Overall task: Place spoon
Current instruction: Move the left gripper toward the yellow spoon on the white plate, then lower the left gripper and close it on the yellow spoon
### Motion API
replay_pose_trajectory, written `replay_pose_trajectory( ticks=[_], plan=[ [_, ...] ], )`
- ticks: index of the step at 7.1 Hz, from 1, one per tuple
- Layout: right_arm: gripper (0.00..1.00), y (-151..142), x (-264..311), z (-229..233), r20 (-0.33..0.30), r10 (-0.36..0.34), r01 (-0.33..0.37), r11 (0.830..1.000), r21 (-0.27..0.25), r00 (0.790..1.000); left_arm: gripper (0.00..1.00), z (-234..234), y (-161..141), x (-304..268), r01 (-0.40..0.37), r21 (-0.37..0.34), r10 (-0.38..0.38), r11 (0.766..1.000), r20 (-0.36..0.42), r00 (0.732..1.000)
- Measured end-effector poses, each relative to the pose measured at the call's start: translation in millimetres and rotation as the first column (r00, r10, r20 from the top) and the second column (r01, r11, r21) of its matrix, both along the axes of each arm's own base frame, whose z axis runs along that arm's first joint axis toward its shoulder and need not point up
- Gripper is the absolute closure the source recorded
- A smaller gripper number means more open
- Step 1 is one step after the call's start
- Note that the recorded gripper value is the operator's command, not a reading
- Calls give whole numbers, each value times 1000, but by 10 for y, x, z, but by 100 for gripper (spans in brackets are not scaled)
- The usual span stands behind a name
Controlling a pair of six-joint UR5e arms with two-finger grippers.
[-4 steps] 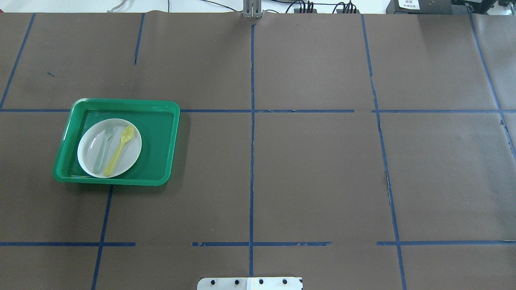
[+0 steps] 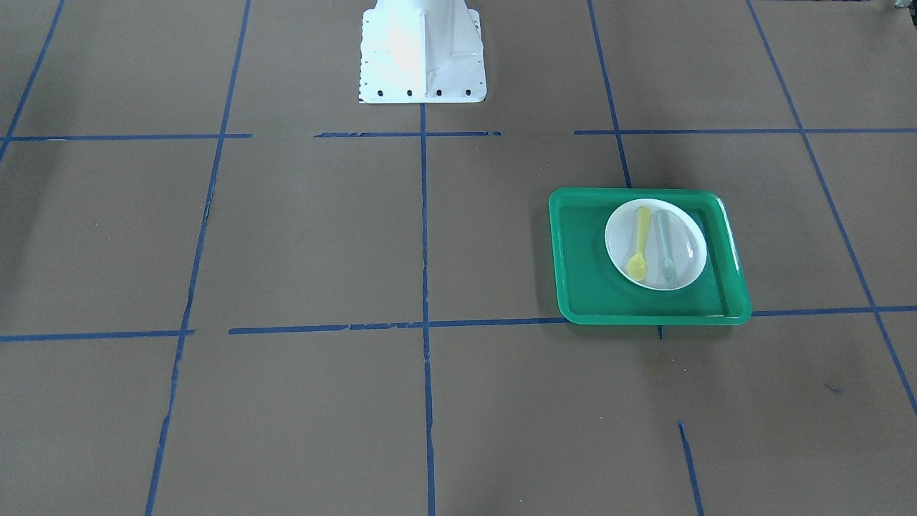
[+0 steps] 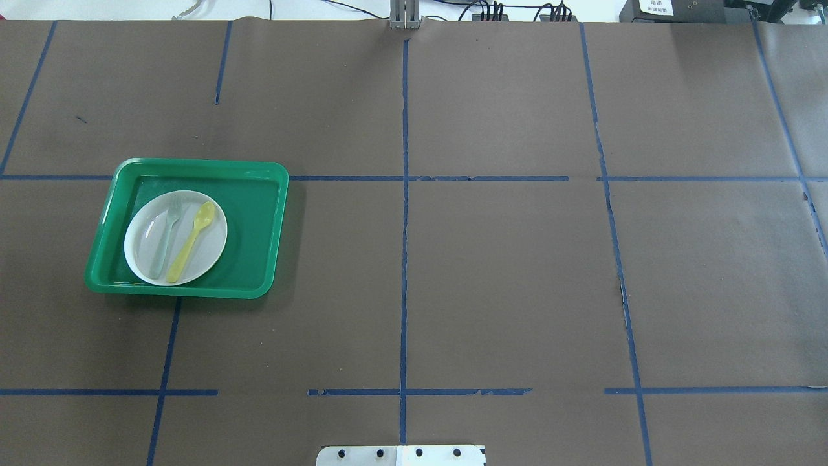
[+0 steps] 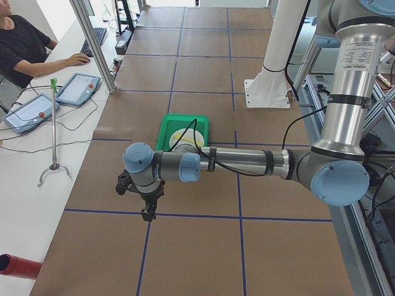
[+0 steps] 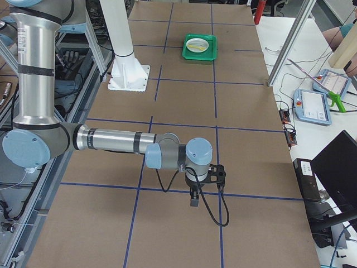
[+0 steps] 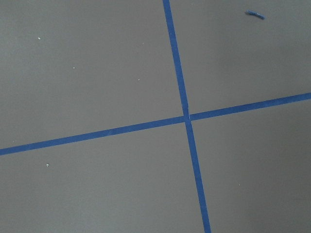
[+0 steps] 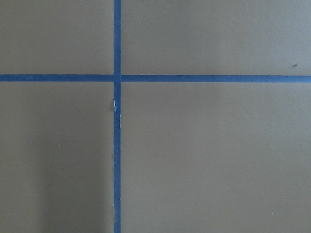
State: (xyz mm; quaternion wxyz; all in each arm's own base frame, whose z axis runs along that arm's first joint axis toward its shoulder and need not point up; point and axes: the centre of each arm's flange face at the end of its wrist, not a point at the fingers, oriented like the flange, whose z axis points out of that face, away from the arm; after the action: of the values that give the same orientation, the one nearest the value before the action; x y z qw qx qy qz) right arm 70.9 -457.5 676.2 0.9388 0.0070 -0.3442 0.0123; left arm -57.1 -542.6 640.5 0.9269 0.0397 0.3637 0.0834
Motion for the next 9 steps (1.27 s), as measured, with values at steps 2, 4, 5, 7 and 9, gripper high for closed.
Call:
replay_pose_trajectory(
  ticks=[2,4,5,7,9],
  plan=[
    [0,1,0,1,0,0,0,1000,-1,1000,1,-180,-76,344,-39,116,45,992,-50,998],
    [0,0,0,1,0,0,0,1000,-1,1000,2,-689,-118,1294,-81,153,101,985,-128,987],
    [0,0,0,0,0,0,0,1000,0,1000,6,-1005,-65,1770,-69,152,94,986,-165,982],
    [0,0,0,1,0,0,0,1000,0,1000,9,-1565,179,2726,-68,174,101,982,-184,978],
    [0,0,0,0,0,0,0,1000,0,1000,12,-1836,415,3475,-108,192,142,975,-172,975]
  ],
)
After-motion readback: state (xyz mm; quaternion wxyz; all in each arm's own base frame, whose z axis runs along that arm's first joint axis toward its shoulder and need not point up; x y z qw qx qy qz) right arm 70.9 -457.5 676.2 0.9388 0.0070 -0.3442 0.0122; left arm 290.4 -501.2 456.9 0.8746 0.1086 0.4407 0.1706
